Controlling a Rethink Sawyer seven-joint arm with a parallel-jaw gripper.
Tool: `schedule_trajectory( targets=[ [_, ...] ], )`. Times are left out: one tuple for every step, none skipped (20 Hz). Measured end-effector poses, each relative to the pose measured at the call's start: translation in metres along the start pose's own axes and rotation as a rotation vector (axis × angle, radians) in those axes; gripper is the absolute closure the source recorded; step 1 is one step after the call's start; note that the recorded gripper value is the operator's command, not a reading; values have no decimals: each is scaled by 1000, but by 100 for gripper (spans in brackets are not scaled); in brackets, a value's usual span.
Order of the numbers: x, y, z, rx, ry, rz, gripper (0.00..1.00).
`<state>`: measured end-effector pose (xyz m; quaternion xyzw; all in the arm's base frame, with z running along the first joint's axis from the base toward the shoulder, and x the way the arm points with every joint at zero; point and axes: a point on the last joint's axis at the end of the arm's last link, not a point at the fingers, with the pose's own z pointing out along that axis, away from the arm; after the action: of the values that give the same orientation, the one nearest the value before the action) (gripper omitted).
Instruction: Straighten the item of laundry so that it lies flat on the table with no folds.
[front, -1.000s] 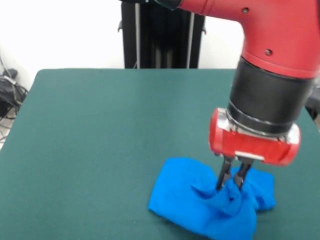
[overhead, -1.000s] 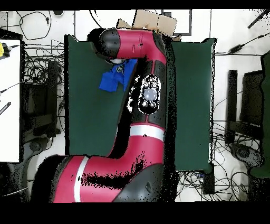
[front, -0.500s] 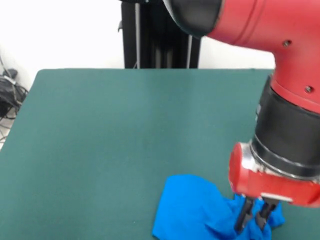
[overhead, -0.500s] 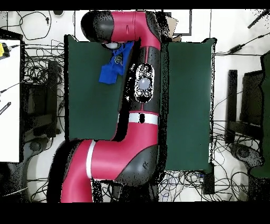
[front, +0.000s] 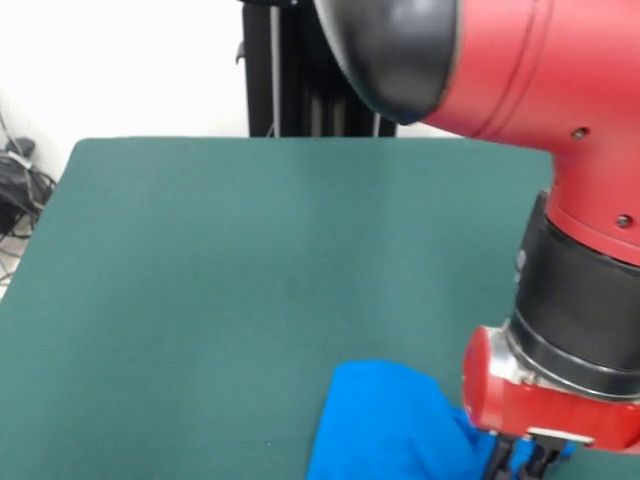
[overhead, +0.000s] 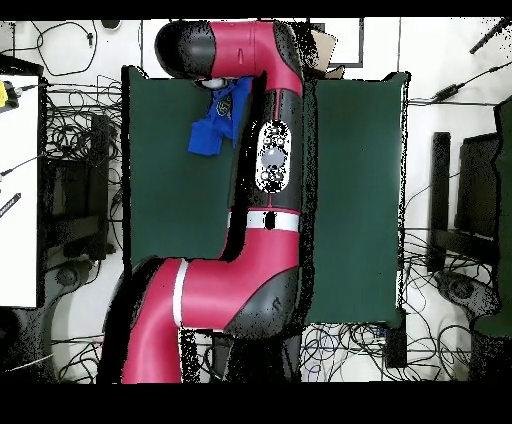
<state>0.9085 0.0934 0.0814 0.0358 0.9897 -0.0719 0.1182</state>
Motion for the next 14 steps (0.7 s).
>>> schedule_trajectory(
  targets=[
    [0, -3, -1, 0, 3, 3, 100],
    [1, -9, -1, -1, 6, 12, 100],
    [5, -34, -5, -2, 29, 44, 100],
    [7, -42, -8, -1, 36, 54, 100],
    [11, -57, -15, 1, 49, 66, 100],
    [14, -71, -21, 4, 62, 78, 100],
    [18, -89, -30, 7, 75, 90, 100],
    [21, -101, -37, 9, 84, 96, 100],
    [29, -135, -57, 15, 106, 103, 100],
    [31, -147, -64, 17, 112, 102, 100],
    [34, -159, -71, 19, 117, 101, 100],
    [39, -181, -84, 26, 123, 88, 100],
    [44, -204, -97, 33, 129, 76, 100],
    [47, -214, -103, 37, 130, 65, 100]
  ],
)
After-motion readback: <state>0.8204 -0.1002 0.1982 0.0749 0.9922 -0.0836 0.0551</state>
